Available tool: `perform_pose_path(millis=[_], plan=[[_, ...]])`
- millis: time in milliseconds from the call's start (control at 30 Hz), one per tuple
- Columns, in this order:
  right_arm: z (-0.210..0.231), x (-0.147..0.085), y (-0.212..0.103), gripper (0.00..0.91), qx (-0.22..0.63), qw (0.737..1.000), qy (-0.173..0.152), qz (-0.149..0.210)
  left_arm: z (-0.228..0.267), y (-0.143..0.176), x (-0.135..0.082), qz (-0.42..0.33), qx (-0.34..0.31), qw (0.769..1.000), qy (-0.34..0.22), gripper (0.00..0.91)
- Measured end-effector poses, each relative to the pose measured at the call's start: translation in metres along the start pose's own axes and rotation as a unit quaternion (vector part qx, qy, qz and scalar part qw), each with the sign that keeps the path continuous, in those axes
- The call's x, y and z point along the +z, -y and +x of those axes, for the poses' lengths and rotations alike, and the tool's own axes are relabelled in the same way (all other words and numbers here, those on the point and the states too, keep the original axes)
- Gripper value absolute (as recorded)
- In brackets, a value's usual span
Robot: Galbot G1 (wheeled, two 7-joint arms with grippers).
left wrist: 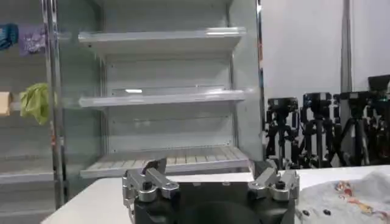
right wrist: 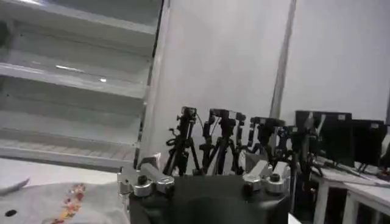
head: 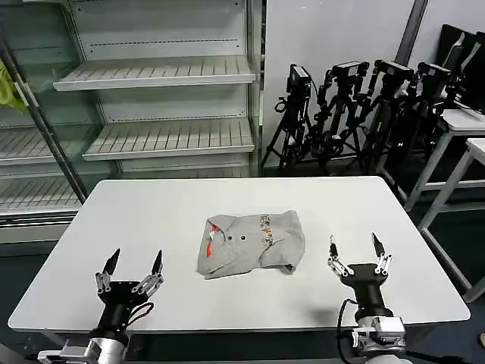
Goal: Fold and organize the clothes.
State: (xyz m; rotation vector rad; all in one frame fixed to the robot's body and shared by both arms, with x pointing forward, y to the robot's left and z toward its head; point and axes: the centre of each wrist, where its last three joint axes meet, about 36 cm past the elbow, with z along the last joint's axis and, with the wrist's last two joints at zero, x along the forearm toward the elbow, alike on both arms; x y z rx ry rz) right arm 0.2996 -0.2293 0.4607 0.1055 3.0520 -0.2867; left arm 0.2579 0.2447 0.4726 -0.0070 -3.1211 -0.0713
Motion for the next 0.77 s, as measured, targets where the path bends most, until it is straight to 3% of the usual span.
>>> perform_pose_path(millis=[767], plan=[[0.0009, -0.0092, 0.0019, 0.907, 0.025, 1.0, -0.011, -0.003, 0.0056, 0.0033, 0.0054, -0.001, 0.0, 1.0, -0.009, 0.907]])
